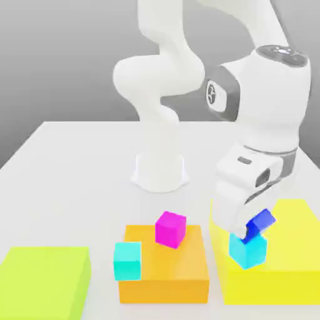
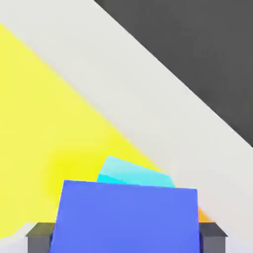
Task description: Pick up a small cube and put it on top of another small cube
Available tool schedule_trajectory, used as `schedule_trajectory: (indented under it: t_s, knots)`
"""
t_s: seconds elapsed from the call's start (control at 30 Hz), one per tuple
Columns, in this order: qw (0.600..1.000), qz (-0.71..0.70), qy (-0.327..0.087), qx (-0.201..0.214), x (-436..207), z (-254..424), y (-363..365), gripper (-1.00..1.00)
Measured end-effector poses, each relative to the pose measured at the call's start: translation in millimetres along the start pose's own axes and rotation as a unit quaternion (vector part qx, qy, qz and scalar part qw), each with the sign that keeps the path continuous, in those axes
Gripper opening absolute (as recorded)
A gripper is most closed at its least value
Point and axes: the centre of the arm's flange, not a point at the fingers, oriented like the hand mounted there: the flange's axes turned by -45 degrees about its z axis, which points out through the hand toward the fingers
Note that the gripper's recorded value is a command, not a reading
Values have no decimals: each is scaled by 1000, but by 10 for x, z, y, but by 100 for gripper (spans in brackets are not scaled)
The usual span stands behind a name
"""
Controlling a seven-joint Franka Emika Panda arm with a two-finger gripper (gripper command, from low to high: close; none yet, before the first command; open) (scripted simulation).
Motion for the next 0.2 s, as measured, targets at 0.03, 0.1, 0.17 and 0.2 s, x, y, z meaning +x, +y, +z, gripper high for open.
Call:
schedule_trajectory:
  t_s: [0.03, 0.1, 0.17, 0.2]
  knots:
    - [1000, -1, 0, 0, 2, 0, -5, 100]
    - [1000, 0, 0, -1, 1, 6, 0, 100]
    - [1000, 2, 0, -1, -1, -226, 26, 100]
    - [1000, 3, 0, -1, -5, -370, 31, 100]
